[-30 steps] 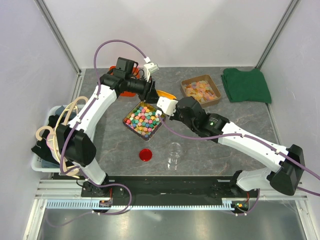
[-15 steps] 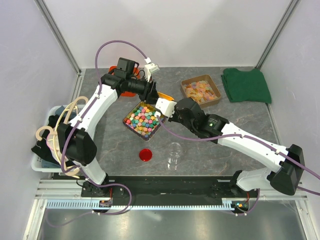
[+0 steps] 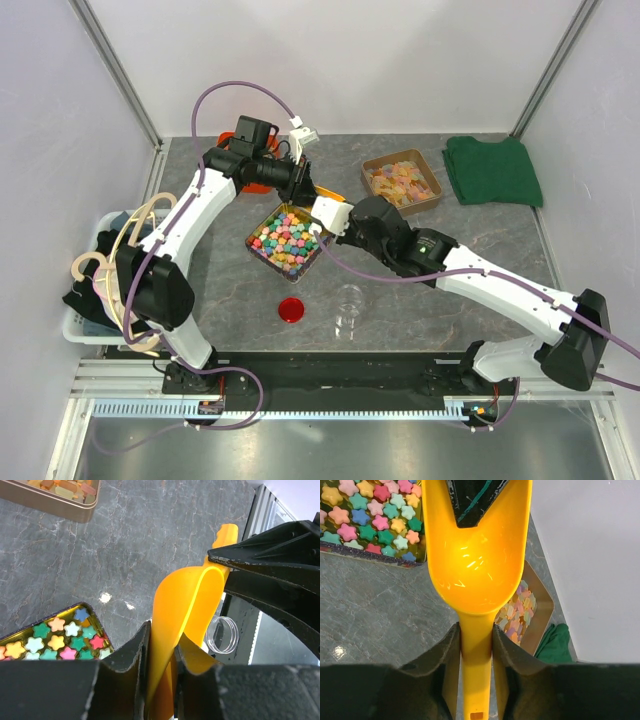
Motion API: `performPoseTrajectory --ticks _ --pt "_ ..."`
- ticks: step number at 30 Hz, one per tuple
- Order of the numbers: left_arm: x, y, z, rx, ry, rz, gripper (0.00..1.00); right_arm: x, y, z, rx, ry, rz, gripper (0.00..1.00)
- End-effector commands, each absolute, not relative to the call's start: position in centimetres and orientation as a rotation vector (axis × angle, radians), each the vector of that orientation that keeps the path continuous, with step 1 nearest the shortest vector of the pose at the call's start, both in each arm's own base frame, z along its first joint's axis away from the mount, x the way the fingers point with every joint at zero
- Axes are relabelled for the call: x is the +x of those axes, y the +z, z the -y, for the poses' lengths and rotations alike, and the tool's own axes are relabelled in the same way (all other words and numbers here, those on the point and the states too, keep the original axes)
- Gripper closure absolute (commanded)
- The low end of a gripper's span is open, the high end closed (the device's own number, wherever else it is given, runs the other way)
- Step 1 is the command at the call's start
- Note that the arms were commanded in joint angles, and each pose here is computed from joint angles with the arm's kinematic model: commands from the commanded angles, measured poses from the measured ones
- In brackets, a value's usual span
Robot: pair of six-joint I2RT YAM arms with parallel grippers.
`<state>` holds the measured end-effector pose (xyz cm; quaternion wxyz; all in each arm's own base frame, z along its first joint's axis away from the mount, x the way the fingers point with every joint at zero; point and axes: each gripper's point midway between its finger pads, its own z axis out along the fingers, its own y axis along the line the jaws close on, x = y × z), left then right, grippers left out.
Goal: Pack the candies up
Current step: Adjust the spatula.
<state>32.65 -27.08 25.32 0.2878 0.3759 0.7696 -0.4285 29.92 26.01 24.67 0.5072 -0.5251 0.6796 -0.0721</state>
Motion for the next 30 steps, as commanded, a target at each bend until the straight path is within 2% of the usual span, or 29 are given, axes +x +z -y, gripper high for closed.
performPoseTrajectory --ticks 1,2,3,4,9,12,15,19,27,30 --pt "32.7 26.4 27.5 1.014 -1.156 -2.016 0.98 29.0 27.9 -26.2 -1.210 -0.093 -1.587 0.49" --pt "32.6 26.5 27.5 1.019 -1.160 -2.010 0.98 28.6 28.0 -26.3 -1.223 -0.064 -1.583 0.42" --pt "32.5 26.5 27.6 1.024 -1.163 -2.007 0.98 28.3 28.2 -26.4 -1.230 -0.034 -1.579 0.29" --pt "32.4 26.7 27.5 1.028 -1.162 -1.998 0.98 28.3 28.7 -25.8 -1.213 -0.016 -1.580 0.02" --pt "31.5 27.4 27.6 1.057 -1.193 -1.964 0.98 28.0 30.4 -25.6 -1.136 0.133 -1.601 0.02" --pt "31.2 27.7 27.6 1.066 -1.209 -1.953 0.98 27.8 30.6 -25.5 -1.136 0.146 -1.613 0.02" --pt "30.8 28.1 27.5 1.077 -1.219 -1.934 0.98 26.6 29.9 -25.4 -1.291 0.135 -1.547 0.02" --pt "30.1 28.8 27.6 1.094 -1.244 -1.903 0.98 27.1 31.5 -24.8 -1.204 0.106 -1.499 0.02" --pt "28.9 30.2 27.6 1.116 -1.287 -1.853 0.98 28.3 28.5 -25.8 -1.208 0.102 -1.580 0.04" --pt "28.7 30.3 27.6 1.114 -1.289 -1.851 0.98 28.9 28.1 -26.4 -1.192 0.104 -1.599 0.09"
